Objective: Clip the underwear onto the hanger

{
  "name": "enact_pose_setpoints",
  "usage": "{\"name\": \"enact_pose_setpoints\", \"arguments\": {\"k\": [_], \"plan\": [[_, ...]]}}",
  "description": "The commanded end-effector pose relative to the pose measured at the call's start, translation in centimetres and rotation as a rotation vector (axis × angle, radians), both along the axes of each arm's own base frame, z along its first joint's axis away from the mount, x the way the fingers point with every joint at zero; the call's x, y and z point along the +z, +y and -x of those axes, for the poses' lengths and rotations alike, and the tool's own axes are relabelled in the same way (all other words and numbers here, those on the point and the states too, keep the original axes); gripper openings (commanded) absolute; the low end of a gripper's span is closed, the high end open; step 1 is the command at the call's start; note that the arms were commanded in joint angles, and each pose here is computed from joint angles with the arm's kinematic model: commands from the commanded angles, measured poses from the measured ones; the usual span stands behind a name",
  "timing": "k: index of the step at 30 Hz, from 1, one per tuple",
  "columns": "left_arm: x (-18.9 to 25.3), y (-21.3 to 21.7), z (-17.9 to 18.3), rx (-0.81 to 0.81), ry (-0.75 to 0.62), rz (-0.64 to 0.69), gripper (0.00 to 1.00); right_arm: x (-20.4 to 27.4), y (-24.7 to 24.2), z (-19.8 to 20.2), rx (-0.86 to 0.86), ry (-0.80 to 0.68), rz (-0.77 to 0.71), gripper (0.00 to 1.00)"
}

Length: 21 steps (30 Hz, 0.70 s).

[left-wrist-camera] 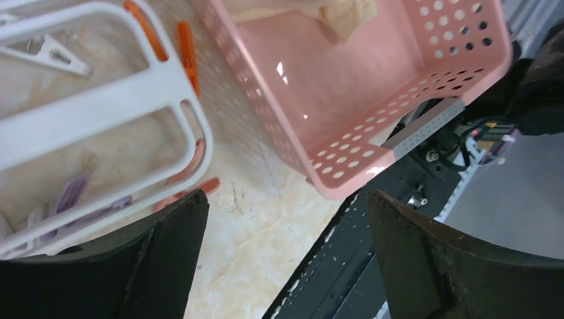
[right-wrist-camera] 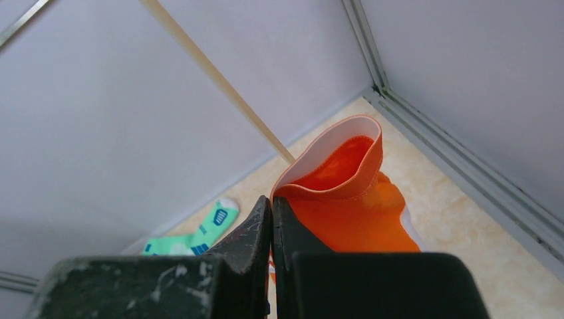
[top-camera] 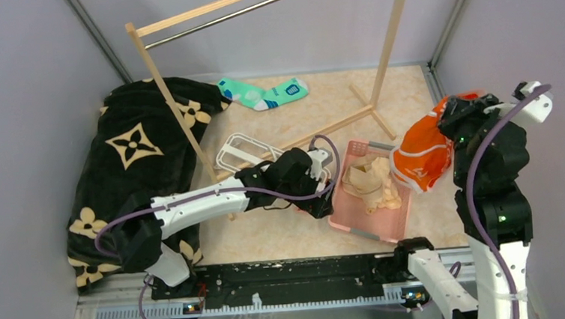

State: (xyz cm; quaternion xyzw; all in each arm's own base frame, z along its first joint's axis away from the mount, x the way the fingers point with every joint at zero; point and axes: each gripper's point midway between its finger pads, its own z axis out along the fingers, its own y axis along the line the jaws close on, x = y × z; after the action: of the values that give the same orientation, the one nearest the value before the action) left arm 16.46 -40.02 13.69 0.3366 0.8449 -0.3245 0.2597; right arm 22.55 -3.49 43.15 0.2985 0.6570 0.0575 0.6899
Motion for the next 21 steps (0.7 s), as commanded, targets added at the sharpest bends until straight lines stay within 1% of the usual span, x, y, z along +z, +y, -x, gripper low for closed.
{"name": "enact_pose_setpoints", "arguments": {"k": [1, 4, 7, 9, 12, 13, 15, 17, 21], "plan": [[-0.5, 3.2, -0.9, 0.08, -0.076, -0.101, 0.94, 4.1, -0.6, 0.2, -0.026, -0.108, 0.026, 0.0], [-1.3, 4.5, -1.7, 0.111, -0.114, -0.175, 0.93, 4.2, -0.5, 0.0, -0.017, -0.111, 0.034, 0.0], [-2.5, 3.6, -1.1, 0.071, -0.13, -0.227, 0.92, 4.5, -0.4, 0.0, -0.011, -0.124, 0.036, 0.0], [-3.8, 3.0, -0.9, 0.056, -0.163, -0.294, 0.93, 4.9, -0.3, 0.1, -0.005, -0.133, 0.037, 0.0], [-5.0, 3.4, -1.6, 0.097, -0.22, -0.414, 0.93, 5.5, -0.2, 0.3, 0.002, -0.147, 0.046, 0.0], [-5.2, 3.5, -1.8, 0.109, -0.23, -0.432, 0.93, 5.7, -0.3, 0.5, 0.0, -0.151, 0.051, 0.0], [-5.5, 3.5, -1.7, 0.11, -0.234, -0.443, 0.96, 5.8, -0.4, 0.6, -0.006, -0.15, 0.06, 0.0], [-5.5, 2.9, -1.5, 0.088, -0.234, -0.426, 0.99, 5.8, -0.4, 0.5, -0.004, -0.148, 0.064, 0.0], [-5.1, 0.2, -0.6, 0.023, -0.23, -0.368, 0.99, 5.9, -0.2, 0.3, 0.004, -0.158, 0.047, 0.0]]}}
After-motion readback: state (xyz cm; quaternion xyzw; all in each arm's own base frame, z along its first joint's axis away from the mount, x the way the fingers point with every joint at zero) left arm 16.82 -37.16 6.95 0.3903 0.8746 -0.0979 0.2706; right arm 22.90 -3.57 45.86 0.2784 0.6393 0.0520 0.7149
